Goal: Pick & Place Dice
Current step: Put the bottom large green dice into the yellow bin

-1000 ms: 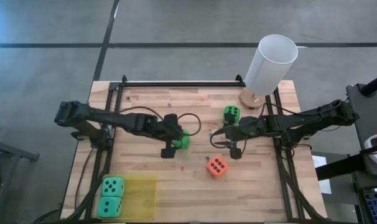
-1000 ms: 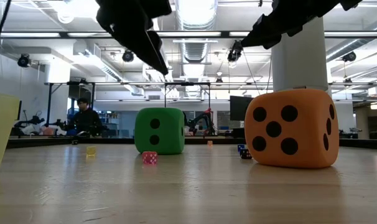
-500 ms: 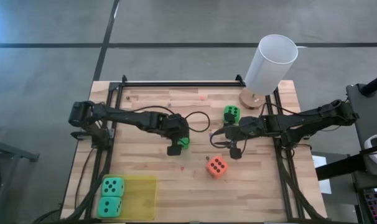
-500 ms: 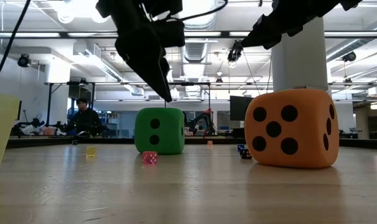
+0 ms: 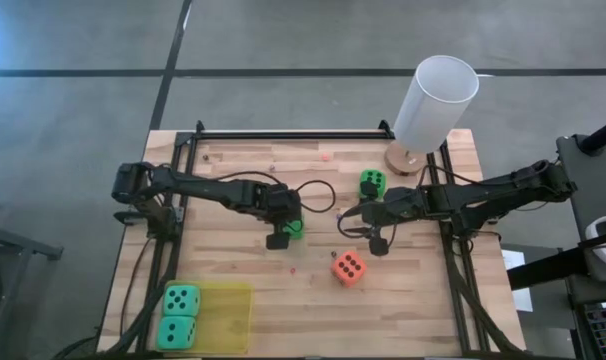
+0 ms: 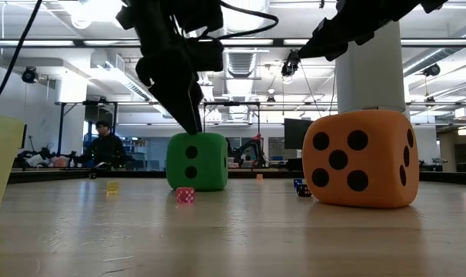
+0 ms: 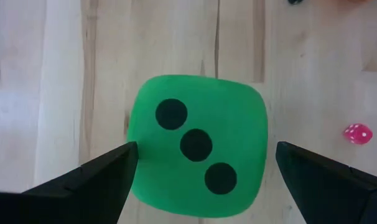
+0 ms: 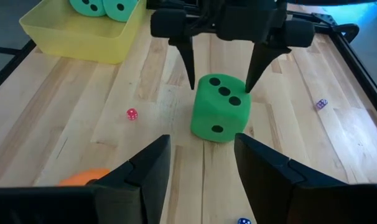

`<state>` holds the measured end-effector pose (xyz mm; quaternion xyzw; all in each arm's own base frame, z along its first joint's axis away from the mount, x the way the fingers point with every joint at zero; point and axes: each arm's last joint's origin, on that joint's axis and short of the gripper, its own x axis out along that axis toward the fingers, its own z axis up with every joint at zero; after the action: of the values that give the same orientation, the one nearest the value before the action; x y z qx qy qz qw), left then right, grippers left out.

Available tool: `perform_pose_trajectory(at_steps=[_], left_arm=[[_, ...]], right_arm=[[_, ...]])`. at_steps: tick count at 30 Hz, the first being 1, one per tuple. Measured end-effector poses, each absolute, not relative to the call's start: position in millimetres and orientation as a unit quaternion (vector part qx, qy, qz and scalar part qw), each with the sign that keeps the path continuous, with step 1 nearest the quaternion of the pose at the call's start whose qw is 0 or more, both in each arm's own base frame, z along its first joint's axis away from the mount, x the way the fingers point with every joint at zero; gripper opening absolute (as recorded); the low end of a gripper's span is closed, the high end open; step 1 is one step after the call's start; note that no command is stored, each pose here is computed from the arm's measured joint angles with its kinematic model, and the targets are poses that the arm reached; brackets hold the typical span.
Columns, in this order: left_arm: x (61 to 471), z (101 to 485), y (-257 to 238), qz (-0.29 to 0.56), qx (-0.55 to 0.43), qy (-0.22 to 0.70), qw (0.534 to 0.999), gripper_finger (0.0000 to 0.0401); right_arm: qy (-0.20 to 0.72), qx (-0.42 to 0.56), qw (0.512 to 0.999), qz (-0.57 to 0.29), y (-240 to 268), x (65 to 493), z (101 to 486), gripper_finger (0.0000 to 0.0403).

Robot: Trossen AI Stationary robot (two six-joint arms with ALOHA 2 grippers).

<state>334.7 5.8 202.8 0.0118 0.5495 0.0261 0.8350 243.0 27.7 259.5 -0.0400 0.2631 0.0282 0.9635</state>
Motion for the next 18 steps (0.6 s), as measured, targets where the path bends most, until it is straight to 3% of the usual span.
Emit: perform_pose_trajectory(at_steps=[18], left_arm=[[333, 201, -11, 0.017, 0.011, 0.552, 0.834, 0.0383]], right_arm=[[0.262, -0.043, 0.964, 0.029, 28, 243, 260, 0.0180]])
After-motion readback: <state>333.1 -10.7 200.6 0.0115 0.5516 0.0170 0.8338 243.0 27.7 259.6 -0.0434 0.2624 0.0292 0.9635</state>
